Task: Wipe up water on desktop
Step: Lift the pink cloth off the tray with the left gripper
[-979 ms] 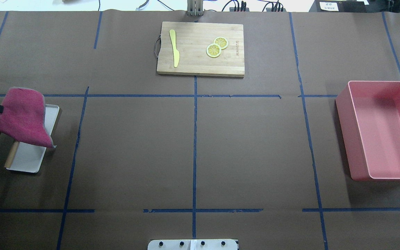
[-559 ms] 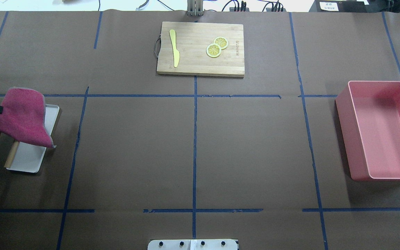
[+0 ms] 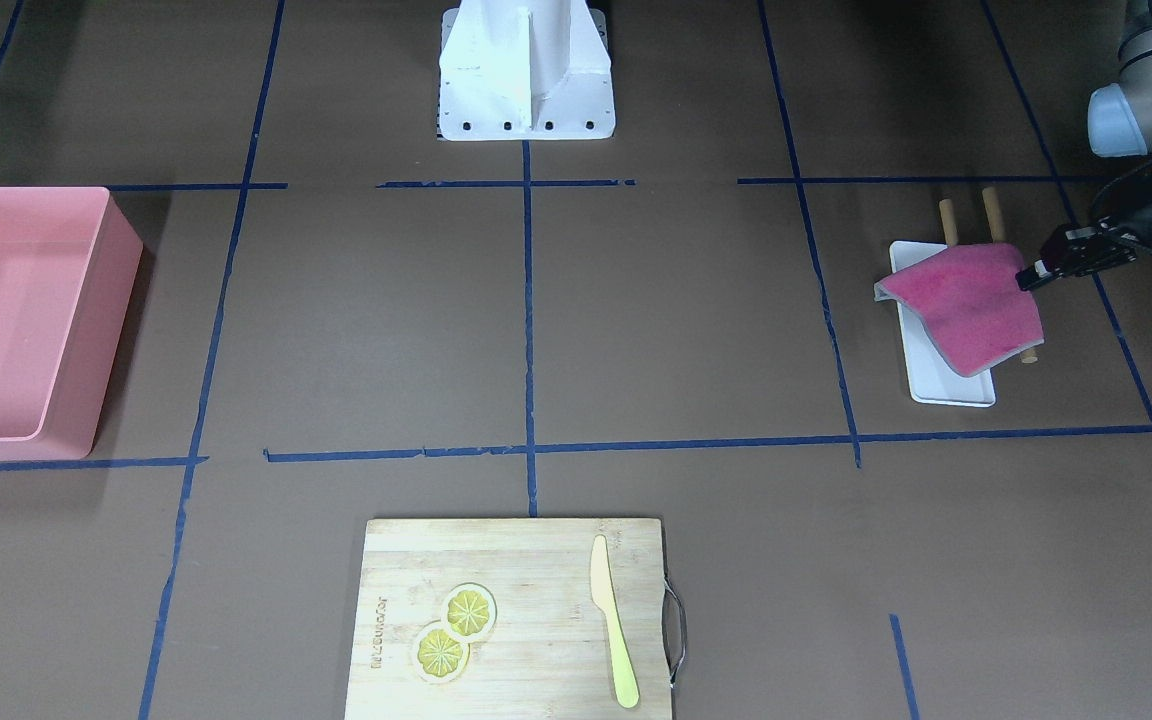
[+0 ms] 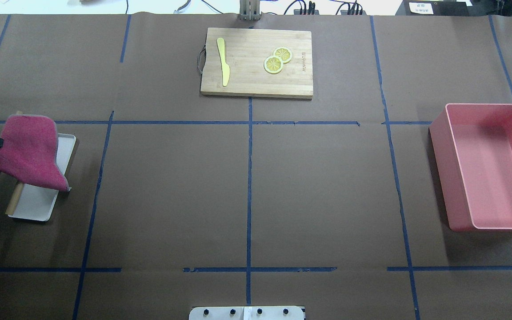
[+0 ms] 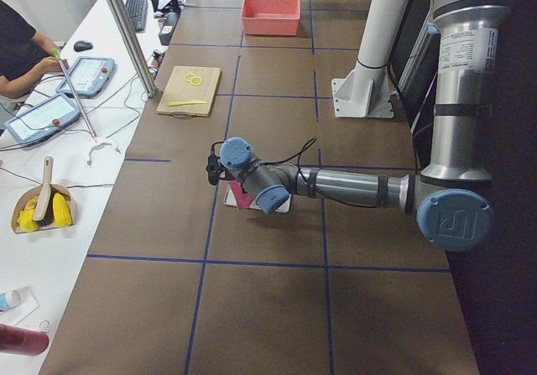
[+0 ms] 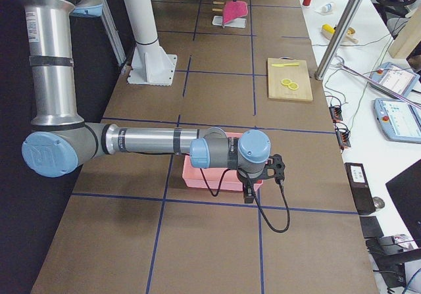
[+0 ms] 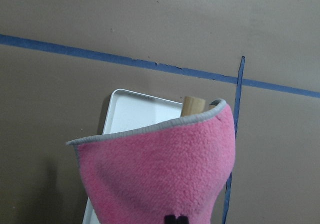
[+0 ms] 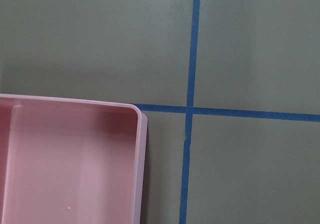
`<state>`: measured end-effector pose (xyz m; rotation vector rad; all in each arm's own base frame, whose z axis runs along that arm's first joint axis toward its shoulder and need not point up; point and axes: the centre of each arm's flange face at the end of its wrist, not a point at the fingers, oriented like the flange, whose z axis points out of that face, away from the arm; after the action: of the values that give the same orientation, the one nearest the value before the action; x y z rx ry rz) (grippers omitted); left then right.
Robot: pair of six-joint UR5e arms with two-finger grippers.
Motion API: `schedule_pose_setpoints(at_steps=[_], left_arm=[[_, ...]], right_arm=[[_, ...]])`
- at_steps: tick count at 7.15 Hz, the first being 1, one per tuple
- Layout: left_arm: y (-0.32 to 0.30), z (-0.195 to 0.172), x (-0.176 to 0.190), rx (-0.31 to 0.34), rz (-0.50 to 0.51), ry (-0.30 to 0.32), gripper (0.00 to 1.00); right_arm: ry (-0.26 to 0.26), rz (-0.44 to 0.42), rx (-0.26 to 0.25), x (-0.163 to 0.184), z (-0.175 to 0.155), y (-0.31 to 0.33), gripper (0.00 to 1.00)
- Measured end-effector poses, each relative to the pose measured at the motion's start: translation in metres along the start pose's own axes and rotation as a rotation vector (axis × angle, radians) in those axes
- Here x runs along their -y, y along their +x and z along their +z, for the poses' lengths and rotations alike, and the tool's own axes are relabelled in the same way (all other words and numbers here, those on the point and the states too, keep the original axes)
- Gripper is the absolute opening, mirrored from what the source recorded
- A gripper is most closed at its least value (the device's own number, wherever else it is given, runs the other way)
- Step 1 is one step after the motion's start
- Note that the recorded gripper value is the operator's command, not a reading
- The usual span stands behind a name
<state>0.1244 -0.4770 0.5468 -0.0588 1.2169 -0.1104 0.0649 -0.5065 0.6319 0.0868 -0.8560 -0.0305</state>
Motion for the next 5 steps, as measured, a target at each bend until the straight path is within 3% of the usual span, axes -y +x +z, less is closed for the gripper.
schedule_pose_setpoints(at_steps=[3, 5], left_arm=[[0.015, -0.037, 0.010, -0.075, -0.023, -0.019, 0.00], [0.061, -0.074, 0.028, -0.103, -0.061, -0.010, 0.00]], right_arm=[[0.006, -0.013, 0.003, 0.003, -0.003, -0.007, 1.00], [0.023, -0.039, 0.004, 0.006, -0.004, -0.013, 1.00]])
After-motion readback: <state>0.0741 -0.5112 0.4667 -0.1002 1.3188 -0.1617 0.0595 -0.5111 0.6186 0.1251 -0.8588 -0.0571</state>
